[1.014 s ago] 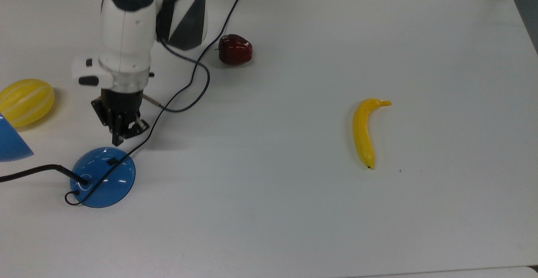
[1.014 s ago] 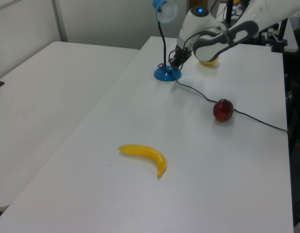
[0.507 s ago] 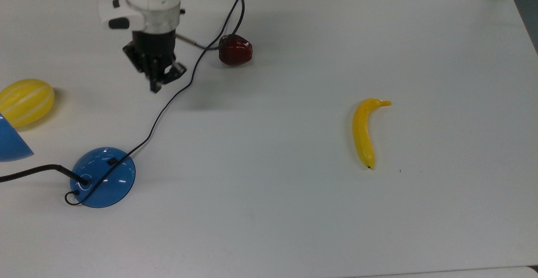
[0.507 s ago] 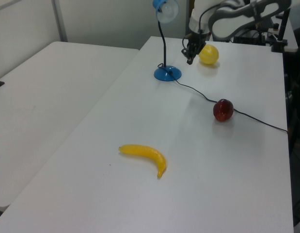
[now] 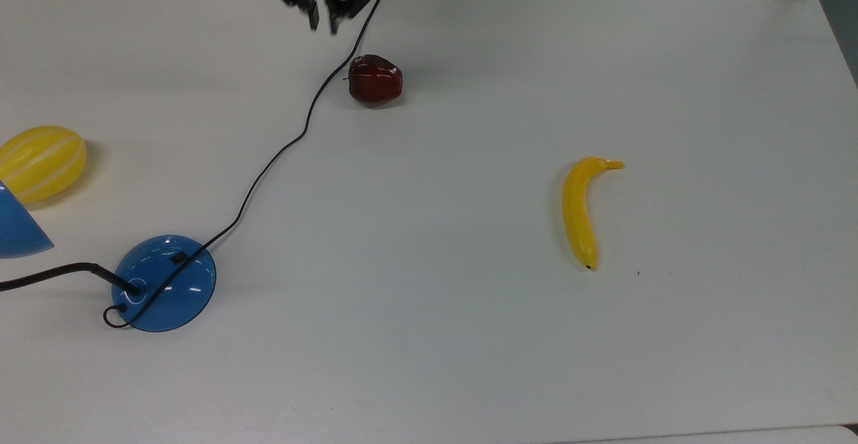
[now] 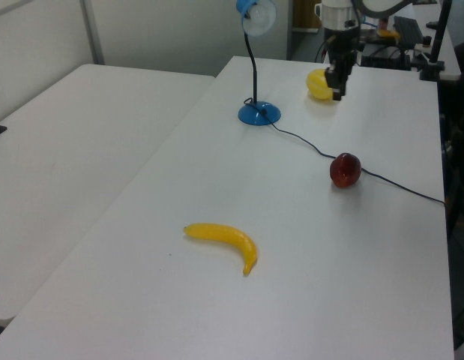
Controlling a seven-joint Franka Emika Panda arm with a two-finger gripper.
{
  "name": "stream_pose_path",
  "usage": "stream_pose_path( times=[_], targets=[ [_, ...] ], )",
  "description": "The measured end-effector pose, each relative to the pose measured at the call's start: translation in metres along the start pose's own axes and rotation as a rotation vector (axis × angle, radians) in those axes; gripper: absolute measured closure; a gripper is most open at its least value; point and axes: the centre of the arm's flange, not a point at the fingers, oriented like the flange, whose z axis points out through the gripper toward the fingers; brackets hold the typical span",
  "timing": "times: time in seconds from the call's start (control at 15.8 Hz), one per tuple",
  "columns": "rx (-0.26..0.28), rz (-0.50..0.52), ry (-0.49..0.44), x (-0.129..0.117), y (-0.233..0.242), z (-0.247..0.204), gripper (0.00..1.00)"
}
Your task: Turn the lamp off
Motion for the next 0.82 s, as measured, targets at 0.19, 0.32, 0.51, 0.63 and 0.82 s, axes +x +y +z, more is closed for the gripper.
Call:
stream_pose_path(
  times=[0.19,0.32,0.51,0.63,0.82],
  targets=[
    [-0.016,-0.102,-0.089,-0.020,-0.018,-0.003,0.39],
    [-0.017,-0.114,-0.090,-0.021,-0.020,-0.004,0.21],
    [-0.016,-0.118,-0.104,-0.022,-0.014,-0.007,0.00],
    [-0.016,-0.112,-0.108,-0.022,-0.010,-0.010,0.00],
    [-0.015,-0.109,-0.106,-0.022,-0.009,-0.011,0.00]
  ],
)
